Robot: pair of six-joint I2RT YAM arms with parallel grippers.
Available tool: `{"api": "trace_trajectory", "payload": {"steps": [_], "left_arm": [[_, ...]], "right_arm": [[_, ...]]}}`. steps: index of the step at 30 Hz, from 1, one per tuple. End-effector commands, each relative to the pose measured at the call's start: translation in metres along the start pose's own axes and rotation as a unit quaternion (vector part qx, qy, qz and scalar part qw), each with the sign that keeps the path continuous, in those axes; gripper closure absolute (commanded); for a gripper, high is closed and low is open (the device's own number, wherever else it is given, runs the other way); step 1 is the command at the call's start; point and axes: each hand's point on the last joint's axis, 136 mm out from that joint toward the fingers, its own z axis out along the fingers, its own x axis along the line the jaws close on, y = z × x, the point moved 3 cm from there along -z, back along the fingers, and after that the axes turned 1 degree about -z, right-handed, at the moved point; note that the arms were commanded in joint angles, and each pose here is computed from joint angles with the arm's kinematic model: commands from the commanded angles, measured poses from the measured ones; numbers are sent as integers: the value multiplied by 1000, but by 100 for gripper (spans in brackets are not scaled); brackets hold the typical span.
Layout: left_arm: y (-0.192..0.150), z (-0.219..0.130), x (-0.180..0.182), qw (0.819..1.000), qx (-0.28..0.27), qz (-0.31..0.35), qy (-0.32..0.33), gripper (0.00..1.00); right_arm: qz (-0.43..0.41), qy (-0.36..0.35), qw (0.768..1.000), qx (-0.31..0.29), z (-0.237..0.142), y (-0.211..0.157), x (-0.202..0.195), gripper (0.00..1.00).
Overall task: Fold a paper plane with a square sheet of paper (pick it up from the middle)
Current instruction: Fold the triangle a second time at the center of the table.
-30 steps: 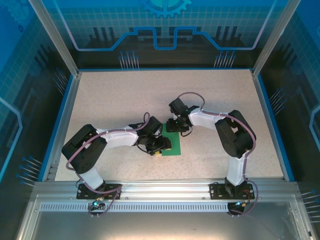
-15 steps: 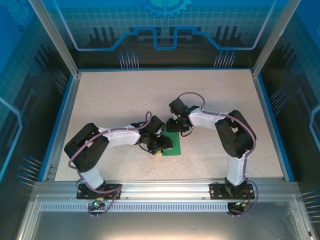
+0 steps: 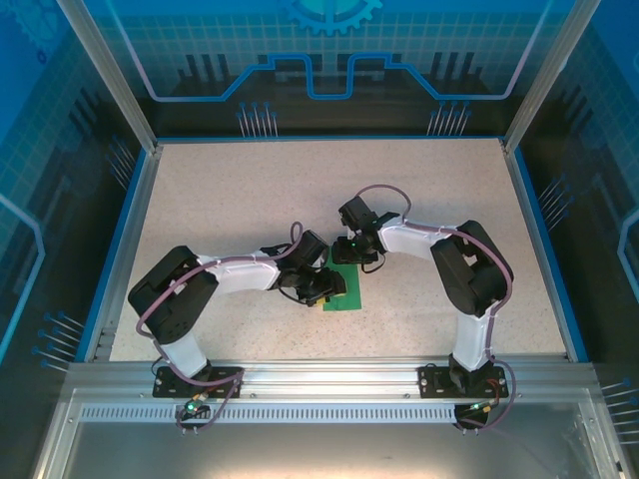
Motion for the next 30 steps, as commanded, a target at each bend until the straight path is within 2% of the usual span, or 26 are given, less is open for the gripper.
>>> {"api": "trace_trajectory", "payload": {"steps": [1,10,21,26,30], "left_arm": [[-5,-4,3,999,-7,-32,-14,51],[-12,-4,17,997,-4,-74,-11,51],[-6,-5,25,996,-33,-83,3,72],[-6,-6,29,995,-41,-92,2,74],[-4,-5,25,995,-45,-92,-13,80]], "right_arm": [[36,-15,996,82,34,-42,-24,53],[42,-11,996,82,34,-40,-24,53],[63,24,995,74,29,-33,-20,56],[71,46,995,56,17,-18,-16,56],[73,62,994,57,14,-16,-12,57]]}}
